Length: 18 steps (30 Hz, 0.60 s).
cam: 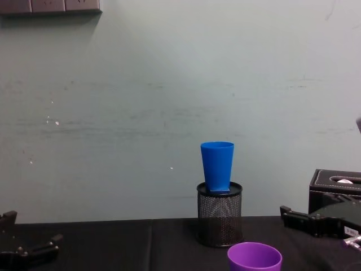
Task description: Pick up one cup with a gripper and tap it against the other cup.
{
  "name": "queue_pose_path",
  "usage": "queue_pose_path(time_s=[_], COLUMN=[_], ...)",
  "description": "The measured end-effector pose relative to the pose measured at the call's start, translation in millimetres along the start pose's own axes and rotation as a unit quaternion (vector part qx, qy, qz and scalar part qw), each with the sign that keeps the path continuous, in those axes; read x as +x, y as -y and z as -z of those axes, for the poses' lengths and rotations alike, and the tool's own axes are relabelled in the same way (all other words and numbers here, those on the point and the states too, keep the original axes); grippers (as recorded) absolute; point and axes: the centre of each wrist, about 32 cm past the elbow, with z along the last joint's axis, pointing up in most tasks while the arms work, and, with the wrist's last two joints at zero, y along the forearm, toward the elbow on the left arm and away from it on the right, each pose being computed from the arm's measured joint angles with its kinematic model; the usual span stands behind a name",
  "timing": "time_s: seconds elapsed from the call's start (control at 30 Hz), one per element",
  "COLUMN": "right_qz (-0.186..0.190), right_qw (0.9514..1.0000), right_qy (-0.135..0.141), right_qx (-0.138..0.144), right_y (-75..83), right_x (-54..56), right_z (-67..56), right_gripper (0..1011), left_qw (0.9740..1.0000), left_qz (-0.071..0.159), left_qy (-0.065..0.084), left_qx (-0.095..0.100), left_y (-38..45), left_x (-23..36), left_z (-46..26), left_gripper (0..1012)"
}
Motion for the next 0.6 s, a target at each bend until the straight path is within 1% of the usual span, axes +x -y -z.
queue_pose_path(time_s=[0.6], right_qz=[0.001], right_qw=[1.0], right_qy=[0.0], right_qx=[0.0], right_y=[0.0], right_x=[0.0], right_z=[-0.1], right_gripper=[1002], left_qw=[1.0], left_qz=[0.0], left_qy=[0.0], left_qx=[0.0], left_y=[0.0], left_x=[0.0], left_z=[0.0], left_gripper=[1011])
